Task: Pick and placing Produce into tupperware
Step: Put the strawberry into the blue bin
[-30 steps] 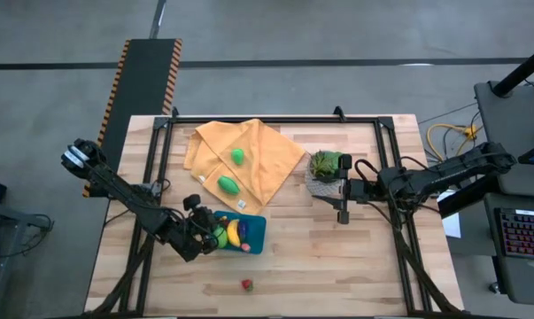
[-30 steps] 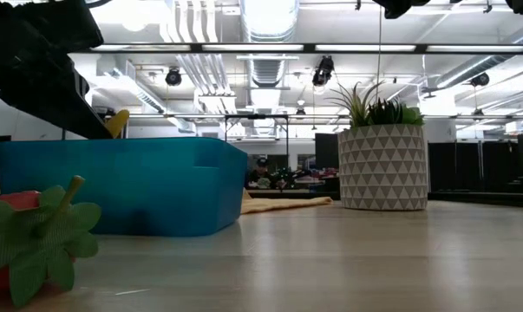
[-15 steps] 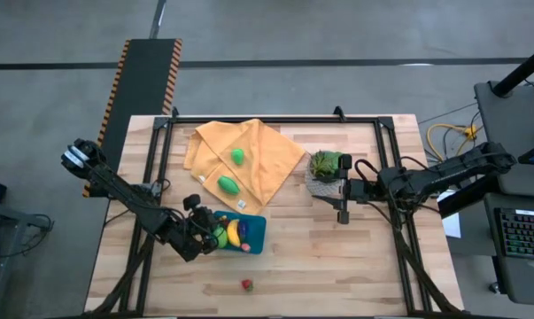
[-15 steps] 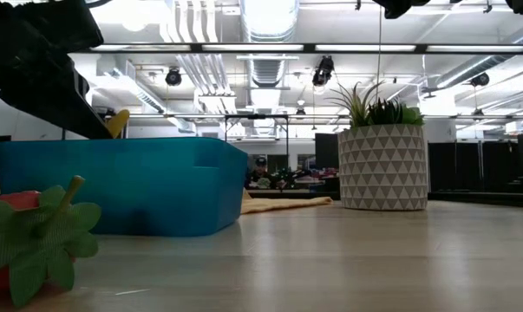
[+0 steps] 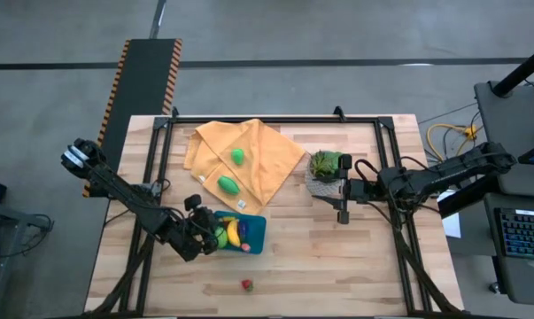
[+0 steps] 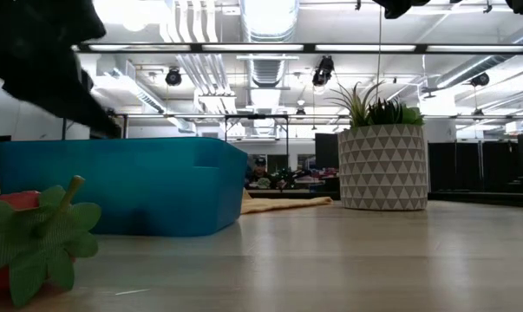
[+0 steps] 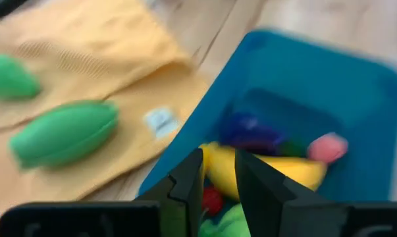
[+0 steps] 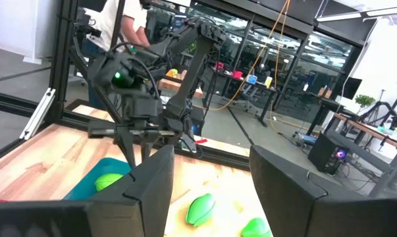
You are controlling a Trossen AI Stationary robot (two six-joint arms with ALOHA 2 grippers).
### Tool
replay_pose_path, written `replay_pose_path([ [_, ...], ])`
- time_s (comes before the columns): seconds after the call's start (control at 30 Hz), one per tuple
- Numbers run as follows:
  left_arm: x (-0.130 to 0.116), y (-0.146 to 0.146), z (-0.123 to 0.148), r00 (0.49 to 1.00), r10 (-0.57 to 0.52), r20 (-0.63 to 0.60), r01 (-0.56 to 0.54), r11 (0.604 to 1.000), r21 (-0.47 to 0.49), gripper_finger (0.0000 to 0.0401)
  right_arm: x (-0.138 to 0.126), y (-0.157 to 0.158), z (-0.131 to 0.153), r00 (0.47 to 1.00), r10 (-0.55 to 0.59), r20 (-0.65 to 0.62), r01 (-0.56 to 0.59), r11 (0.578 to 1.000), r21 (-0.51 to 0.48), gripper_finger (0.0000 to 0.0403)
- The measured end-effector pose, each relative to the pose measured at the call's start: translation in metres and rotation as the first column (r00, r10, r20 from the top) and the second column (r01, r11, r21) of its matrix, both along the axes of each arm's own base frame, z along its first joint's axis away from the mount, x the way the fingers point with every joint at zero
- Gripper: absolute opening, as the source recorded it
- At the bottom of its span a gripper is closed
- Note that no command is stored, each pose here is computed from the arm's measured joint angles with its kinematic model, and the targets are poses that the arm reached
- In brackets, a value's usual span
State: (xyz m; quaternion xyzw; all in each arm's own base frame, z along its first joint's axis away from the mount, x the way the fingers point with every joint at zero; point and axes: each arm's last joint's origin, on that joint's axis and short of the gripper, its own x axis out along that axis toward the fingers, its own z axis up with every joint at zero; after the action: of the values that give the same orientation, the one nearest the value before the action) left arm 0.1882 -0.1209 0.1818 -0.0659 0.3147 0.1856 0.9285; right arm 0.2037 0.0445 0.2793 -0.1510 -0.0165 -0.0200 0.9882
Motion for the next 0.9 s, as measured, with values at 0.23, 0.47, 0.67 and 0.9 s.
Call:
replay_pose_path([
  [0.23,0.02,-0.015,0.03,0.966,-0.177,0.186,0.167,0.983,0.07,0.0074,0.0,0.0,0.0,1.0,0.0,0.0,0.0,1.0,0.0,0.0192],
  [0.47,0.045,-0.035,0.076,0.911,-0.348,0.222,0.292,0.923,0.251,0.0074,0.0,0.0,0.0,1.0,0.0,0.001,0.0,1.0,0.0,0.0192],
  [0.67,0.066,-0.055,0.094,0.86,-0.485,0.157,0.418,0.847,0.327,0.0074,0.0,0.0,0.0,1.0,0.0,0.001,0.0,1.0,0.0,0.0192],
  [0.9,0.08,-0.069,0.082,0.839,-0.544,0.011,0.525,0.815,0.243,0.0084,0.0,0.0,0.0,1.0,0.001,0.001,-0.001,1.0,0.019,0.0192],
])
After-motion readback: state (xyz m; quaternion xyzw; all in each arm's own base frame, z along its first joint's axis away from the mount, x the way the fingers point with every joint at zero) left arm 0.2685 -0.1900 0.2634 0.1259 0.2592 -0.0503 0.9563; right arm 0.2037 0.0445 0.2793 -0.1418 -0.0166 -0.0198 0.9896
